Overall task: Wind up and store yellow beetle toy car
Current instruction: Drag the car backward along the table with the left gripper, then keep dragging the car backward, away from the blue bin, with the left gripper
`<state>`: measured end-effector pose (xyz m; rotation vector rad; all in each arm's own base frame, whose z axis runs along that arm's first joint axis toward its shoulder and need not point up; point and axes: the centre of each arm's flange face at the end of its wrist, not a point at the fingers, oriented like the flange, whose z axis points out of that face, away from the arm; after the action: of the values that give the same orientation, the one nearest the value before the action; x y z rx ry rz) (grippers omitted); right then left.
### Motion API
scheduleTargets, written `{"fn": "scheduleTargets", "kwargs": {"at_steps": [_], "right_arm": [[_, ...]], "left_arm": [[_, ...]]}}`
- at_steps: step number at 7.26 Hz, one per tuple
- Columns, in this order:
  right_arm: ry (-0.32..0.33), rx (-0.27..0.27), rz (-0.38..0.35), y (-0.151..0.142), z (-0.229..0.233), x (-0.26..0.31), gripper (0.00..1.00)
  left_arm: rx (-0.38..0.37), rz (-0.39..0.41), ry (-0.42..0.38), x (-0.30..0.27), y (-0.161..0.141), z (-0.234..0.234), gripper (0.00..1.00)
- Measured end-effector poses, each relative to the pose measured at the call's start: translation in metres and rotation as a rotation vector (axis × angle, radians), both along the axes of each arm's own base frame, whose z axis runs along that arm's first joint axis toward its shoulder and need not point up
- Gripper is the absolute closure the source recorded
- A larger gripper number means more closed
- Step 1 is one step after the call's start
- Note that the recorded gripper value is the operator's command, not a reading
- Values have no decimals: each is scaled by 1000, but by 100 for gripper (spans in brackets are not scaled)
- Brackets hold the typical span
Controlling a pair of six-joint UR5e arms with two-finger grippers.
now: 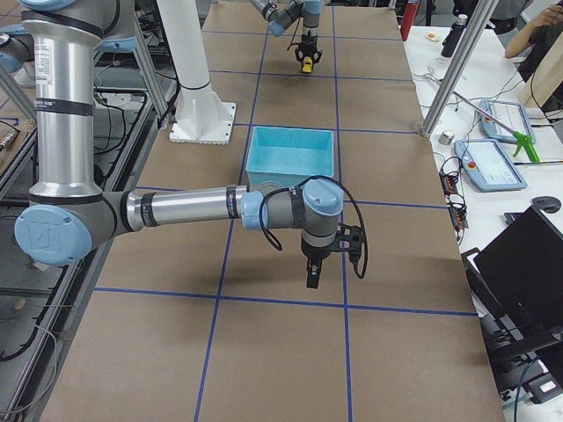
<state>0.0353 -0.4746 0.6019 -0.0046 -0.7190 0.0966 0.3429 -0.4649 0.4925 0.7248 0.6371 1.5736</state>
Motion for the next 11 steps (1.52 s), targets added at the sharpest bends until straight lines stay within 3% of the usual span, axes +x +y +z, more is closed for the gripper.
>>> {"fn": "scheduleTargets", "kwargs": {"at_steps": [11], "right_arm": [[0,-6,1,0,1,-1,0]], "left_arm": [[3,9,10,-19,4,24,72]]}}
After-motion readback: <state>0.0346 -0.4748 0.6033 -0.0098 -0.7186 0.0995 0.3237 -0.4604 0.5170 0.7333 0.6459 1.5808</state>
